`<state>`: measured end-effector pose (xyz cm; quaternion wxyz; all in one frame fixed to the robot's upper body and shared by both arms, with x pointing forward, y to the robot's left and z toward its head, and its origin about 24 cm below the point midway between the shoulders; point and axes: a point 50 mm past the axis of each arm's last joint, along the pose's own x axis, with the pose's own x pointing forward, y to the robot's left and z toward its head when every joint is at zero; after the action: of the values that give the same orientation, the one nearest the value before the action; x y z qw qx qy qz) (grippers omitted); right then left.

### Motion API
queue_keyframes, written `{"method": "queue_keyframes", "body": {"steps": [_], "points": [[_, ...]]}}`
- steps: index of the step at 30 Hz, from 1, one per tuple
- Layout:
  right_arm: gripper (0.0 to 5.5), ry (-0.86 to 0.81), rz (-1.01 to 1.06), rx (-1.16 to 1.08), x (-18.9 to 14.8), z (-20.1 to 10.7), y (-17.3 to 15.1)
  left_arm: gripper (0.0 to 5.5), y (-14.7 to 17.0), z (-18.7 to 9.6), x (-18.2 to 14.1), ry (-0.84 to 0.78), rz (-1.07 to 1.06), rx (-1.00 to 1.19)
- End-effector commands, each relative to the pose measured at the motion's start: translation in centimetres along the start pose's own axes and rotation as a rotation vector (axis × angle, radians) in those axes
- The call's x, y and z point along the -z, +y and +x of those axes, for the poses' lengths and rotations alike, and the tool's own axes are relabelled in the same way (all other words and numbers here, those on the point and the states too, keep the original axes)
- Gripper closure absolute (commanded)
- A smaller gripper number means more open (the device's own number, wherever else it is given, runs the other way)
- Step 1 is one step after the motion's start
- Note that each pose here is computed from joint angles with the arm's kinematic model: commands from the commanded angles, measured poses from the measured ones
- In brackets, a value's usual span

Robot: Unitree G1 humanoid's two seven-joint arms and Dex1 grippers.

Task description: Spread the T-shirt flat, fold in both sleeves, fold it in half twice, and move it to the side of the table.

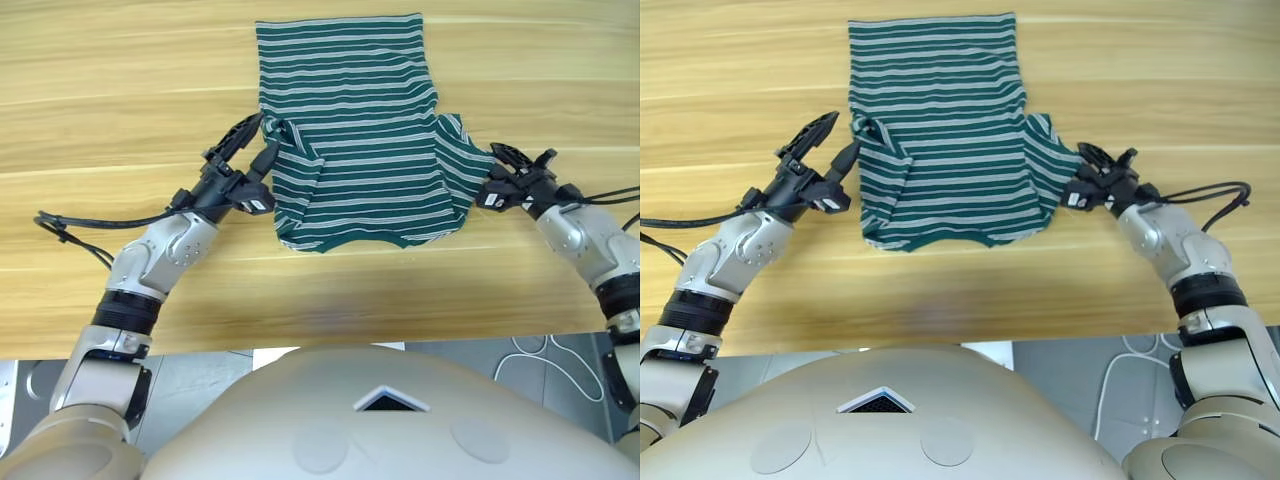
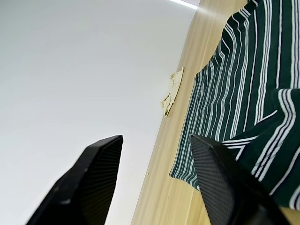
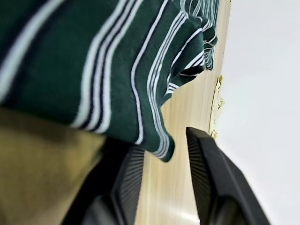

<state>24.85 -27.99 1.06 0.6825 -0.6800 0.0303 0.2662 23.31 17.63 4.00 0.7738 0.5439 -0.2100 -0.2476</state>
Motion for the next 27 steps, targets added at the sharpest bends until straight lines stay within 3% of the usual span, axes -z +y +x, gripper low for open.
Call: {"method": "queue_keyframes", "body": {"steps": [1, 8, 12, 22, 27], "points": [[4.58, -0.019, -0.003, -0.120, -0.6, -0.5, 2.5, 2.80, 0.1, 0.3, 0.0, -0.010, 0.010, 0.009], [5.47, -0.008, -0.007, -0.123, -0.3, -0.7, 2.5, 2.80, 0.0, 0.4, -0.1, -0.012, 0.011, 0.010], [5.47, -0.012, -0.007, -0.100, -0.4, -0.7, 2.3, 2.80, 0.0, 0.4, -0.1, -0.015, 0.015, 0.010], [5.47, -0.073, 0.005, 0.220, -1.8, -0.4, -2.5, 2.80, -0.6, 0.6, -0.2, -0.027, 0.009, 0.037], [5.47, -0.073, -0.004, 0.261, -2.1, -0.3, -3.2, 2.80, -1.2, 0.6, -0.3, -0.034, 0.006, 0.067]]}}
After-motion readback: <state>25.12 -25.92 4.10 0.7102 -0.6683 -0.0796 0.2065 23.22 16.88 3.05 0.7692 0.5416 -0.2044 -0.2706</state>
